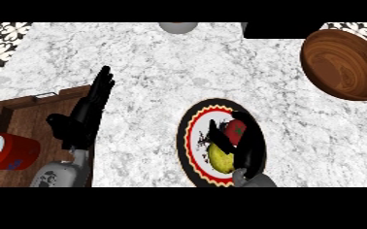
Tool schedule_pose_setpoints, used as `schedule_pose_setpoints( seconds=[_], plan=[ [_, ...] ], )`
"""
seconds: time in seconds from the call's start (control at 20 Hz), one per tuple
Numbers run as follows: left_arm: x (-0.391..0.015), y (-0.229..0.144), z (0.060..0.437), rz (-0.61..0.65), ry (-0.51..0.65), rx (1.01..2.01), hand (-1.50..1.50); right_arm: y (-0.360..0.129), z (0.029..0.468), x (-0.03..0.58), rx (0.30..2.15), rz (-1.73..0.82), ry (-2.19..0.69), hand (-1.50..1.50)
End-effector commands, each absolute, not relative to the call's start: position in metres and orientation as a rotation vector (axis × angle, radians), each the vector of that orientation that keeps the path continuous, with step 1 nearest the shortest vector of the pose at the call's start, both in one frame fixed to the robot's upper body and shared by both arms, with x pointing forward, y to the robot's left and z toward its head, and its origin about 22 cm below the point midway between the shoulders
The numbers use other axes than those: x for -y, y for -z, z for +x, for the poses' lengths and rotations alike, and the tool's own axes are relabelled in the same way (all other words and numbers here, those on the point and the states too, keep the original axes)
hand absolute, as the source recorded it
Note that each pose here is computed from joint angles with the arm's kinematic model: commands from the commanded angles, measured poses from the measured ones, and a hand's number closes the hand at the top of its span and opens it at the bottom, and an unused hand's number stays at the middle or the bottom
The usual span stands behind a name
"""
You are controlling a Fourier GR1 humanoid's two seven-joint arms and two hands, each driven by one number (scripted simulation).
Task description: Pick the tomato from the plate and place it in the bowl
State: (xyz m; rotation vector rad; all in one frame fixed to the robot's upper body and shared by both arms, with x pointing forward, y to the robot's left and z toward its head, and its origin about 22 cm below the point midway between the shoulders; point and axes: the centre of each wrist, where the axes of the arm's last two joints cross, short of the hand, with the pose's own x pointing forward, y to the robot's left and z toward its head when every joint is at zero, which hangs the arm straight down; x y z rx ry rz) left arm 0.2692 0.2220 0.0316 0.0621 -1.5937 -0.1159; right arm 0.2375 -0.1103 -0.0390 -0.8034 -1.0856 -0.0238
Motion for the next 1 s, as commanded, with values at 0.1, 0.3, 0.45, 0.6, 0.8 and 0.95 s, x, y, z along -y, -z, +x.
schedule_pose_setpoints(
  seconds=[0.1, 0.3, 0.45, 0.6, 0.8, 0.95],
  plan=[
    [-0.227, -0.026, 0.272, 0.044, 0.123, 1.590, 0.00, 0.048, 0.241, 0.099, 1.128, -0.773, -0.101, 1.50],
    [-0.211, -0.021, 0.269, 0.039, 0.108, 1.576, 0.00, 0.018, 0.225, 0.118, 1.286, -0.542, -0.433, 1.50],
    [-0.211, -0.023, 0.273, 0.036, 0.136, 1.591, 0.00, 0.008, 0.212, 0.114, 1.406, -0.379, -0.699, 1.50],
    [-0.210, -0.025, 0.274, 0.058, 0.121, 1.589, 0.00, -0.012, 0.209, 0.147, 1.482, -0.217, -0.784, 1.50],
    [-0.221, -0.022, 0.269, 0.079, 0.087, 1.582, 0.00, -0.049, 0.210, 0.195, 1.701, -0.072, -0.780, 1.50],
    [-0.228, -0.021, 0.270, 0.096, 0.086, 1.577, 0.00, -0.066, 0.207, 0.231, 1.847, -0.018, -0.763, 1.50]
  ],
)
